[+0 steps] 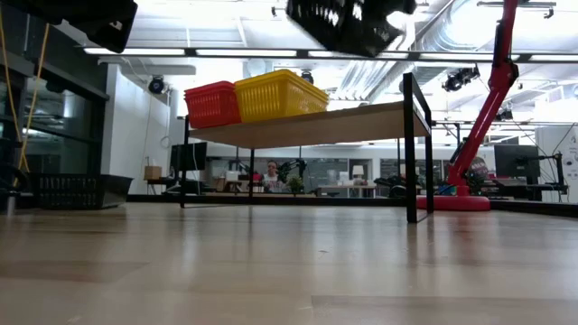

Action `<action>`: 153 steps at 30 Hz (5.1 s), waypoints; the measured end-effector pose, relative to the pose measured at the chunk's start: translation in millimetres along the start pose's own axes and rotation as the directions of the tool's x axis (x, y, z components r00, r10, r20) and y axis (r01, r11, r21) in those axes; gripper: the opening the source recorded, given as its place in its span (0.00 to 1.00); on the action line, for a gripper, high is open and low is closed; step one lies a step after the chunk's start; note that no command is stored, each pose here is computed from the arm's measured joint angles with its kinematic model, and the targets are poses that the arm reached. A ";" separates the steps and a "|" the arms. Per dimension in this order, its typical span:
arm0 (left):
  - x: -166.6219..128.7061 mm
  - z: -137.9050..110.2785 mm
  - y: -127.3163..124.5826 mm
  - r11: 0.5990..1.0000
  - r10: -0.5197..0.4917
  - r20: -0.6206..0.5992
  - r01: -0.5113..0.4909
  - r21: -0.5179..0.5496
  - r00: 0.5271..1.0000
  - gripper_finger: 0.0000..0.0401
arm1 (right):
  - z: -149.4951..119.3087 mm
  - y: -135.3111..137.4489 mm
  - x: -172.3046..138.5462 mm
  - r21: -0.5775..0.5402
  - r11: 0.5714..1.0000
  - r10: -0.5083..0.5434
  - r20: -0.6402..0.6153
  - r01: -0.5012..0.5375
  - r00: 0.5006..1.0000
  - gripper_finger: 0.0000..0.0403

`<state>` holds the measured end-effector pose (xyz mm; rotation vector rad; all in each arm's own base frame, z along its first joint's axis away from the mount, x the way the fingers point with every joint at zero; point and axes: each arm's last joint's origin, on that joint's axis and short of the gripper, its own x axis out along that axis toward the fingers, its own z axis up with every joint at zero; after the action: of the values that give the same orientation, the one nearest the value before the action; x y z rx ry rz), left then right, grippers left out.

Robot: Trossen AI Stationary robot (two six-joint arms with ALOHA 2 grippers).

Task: Stack baskets on shelf by color
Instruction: Put the bottom right black bin on the shelf

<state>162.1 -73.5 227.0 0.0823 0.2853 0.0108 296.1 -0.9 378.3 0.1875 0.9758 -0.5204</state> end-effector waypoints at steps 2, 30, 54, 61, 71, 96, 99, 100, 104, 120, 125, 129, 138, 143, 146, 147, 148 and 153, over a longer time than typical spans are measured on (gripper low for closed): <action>0.0 0.0 0.0 1.000 0.000 0.000 0.000 0.000 1.000 0.00 | 0.1 -12.9 8.5 0.037 0.999 -0.031 -0.049 0.032 0.998 0.00; 0.0 0.6 -0.1 1.000 -0.001 0.006 0.001 -0.003 1.000 0.00 | 6.2 -65.0 38.6 0.062 0.995 -0.064 -0.167 0.076 0.984 0.00; 0.0 0.6 -0.1 1.000 -0.001 0.006 0.001 -0.004 1.000 0.00 | 6.3 -60.5 58.0 0.001 0.996 -0.092 -0.237 0.095 0.967 0.09; 0.1 0.6 -0.1 1.000 0.000 0.006 0.000 -0.003 1.000 0.00 | 7.9 -62.2 58.1 -0.019 0.987 -0.157 -0.207 0.157 0.966 0.28; 0.0 0.6 -0.1 1.000 -0.001 0.006 0.001 -0.003 1.000 0.00 | -4.0 -55.1 21.7 -0.104 0.988 -0.128 -0.155 0.112 0.980 0.35; 0.0 1.4 -0.2 1.000 -0.002 0.013 0.002 -0.007 1.000 0.00 | -82.2 -36.9 29.0 -0.110 0.991 -0.080 -0.034 0.076 0.996 0.01; 0.0 1.4 -0.2 1.000 -0.002 0.014 0.002 -0.007 1.000 0.00 | -77.8 -39.9 30.5 -0.095 0.992 -0.084 -0.006 0.083 0.996 0.01; 0.0 1.5 -0.2 1.000 -0.002 0.014 0.002 -0.007 1.000 0.00 | -77.0 -40.9 30.9 -0.093 0.992 -0.080 -0.005 0.079 0.997 0.00; 0.0 1.5 -0.2 1.000 -0.002 0.014 0.002 -0.007 1.000 0.00 | -74.8 -46.0 32.9 -0.075 0.994 -0.084 -0.010 0.083 0.996 0.00; 0.0 1.4 -0.2 1.000 -0.001 0.013 0.001 -0.006 1.000 0.00 | -71.4 -58.5 31.2 -0.067 0.986 -0.150 0.021 0.152 0.988 0.00; 0.0 1.4 -0.2 1.000 -0.001 0.014 0.001 -0.006 1.000 0.00 | -81.5 -54.2 23.2 -0.028 0.995 -0.098 -0.034 0.097 0.995 0.00; 0.0 3.6 -0.3 1.000 -0.003 0.034 0.003 -0.017 0.999 0.00 | -80.9 -45.4 27.4 -0.031 0.999 -0.014 -0.061 0.012 0.998 0.00; -0.1 4.1 -0.3 1.000 -0.003 0.039 0.003 -0.020 0.999 0.00 | -73.9 -39.7 52.3 -0.091 0.994 -0.075 -0.100 0.066 0.992 0.00; -0.1 4.1 -0.4 1.000 -0.003 0.039 0.004 -0.020 0.999 0.00 | -70.8 -45.1 54.2 -0.087 0.985 -0.156 -0.065 0.150 0.986 0.00; -0.1 4.1 -0.3 1.000 -0.003 0.039 0.004 -0.020 0.999 0.00 | -70.5 -48.3 50.2 -0.083 0.976 -0.207 -0.032 0.203 0.978 0.00; -0.1 4.1 -0.4 1.000 -0.003 0.039 0.004 -0.020 0.999 0.00 | -70.4 -48.9 49.6 -0.081 0.973 -0.219 -0.026 0.217 0.975 0.00; -0.1 4.2 -0.3 1.000 -0.003 0.040 0.004 -0.020 0.999 0.00 | -70.2 -49.0 49.5 -0.078 0.973 -0.221 -0.022 0.219 0.975 0.00; -0.1 4.2 -0.3 1.000 -0.003 0.040 0.004 -0.021 0.999 0.00 | -70.0 -49.0 49.5 -0.082 0.972 -0.224 -0.020 0.221 0.974 0.00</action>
<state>163.2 -74.2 231.1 0.0615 0.2455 0.0089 242.0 -33.2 302.2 0.0133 1.0500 -0.6843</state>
